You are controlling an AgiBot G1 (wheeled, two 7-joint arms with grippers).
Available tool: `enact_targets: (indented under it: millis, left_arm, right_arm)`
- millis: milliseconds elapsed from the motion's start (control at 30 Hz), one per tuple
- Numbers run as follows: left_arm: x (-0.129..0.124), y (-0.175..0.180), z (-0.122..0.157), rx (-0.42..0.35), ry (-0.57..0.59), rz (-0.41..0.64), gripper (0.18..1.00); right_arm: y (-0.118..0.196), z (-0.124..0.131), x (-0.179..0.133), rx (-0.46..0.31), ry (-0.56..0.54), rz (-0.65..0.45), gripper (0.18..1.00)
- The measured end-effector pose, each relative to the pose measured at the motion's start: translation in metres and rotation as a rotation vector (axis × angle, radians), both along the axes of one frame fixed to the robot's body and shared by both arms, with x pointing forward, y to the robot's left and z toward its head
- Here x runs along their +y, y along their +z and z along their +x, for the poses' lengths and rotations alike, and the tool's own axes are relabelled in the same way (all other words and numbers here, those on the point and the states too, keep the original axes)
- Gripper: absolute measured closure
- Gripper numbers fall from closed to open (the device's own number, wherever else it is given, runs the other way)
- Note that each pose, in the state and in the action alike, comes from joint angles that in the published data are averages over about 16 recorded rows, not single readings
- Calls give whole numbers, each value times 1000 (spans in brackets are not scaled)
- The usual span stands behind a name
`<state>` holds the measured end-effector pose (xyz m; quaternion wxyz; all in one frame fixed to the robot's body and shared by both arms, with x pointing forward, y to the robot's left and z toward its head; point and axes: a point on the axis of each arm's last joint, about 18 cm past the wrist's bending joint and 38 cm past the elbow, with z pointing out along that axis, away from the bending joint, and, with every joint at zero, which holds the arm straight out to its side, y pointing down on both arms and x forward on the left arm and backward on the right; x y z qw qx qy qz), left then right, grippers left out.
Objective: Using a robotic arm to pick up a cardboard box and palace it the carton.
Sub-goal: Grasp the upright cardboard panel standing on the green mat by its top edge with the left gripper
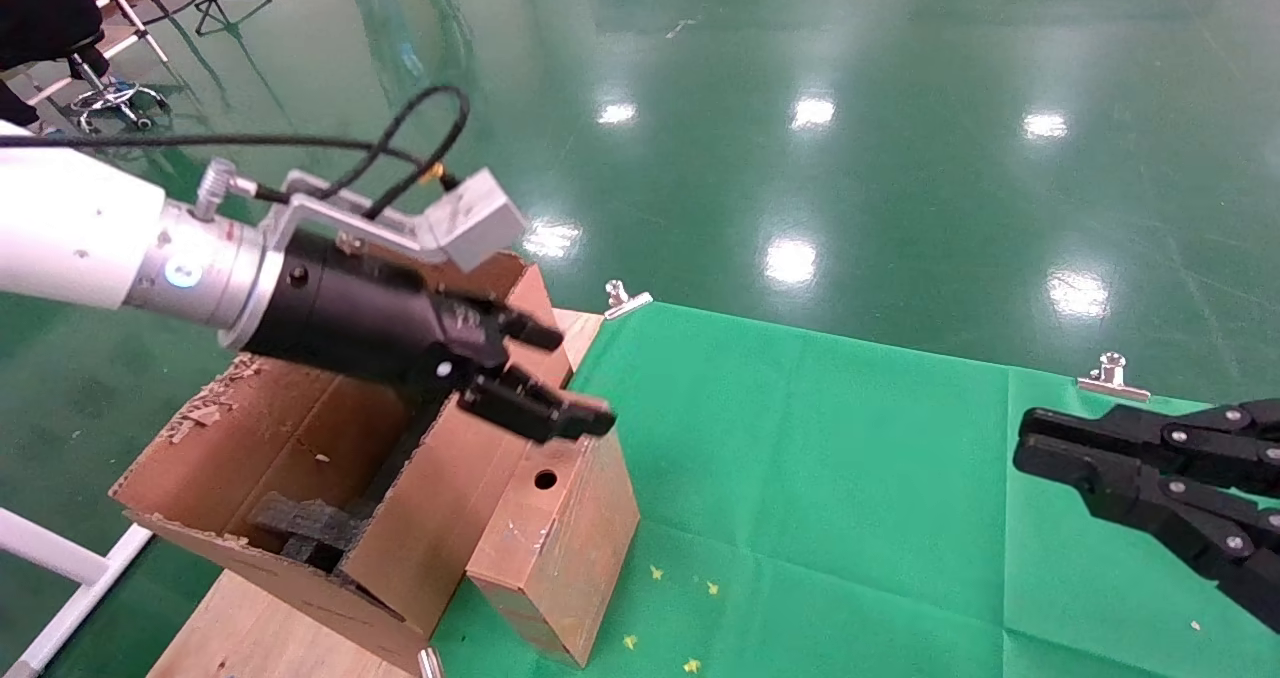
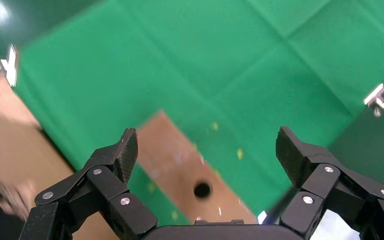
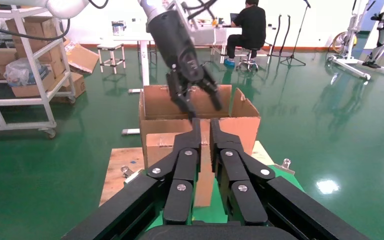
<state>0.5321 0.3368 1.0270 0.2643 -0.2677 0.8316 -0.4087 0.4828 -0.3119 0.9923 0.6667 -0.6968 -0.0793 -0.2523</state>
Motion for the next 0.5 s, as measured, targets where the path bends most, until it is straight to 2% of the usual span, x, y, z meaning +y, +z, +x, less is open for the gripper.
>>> enact_targets:
  millis: [233,500]
  left_arm:
    - [3,-11,-4,109,58,37,183]
    - [0,-26,2,179,92,131,183]
  right_arm:
    - [0,0,0,0,0,0,950]
    - [0,0,0,0,0,0,982]
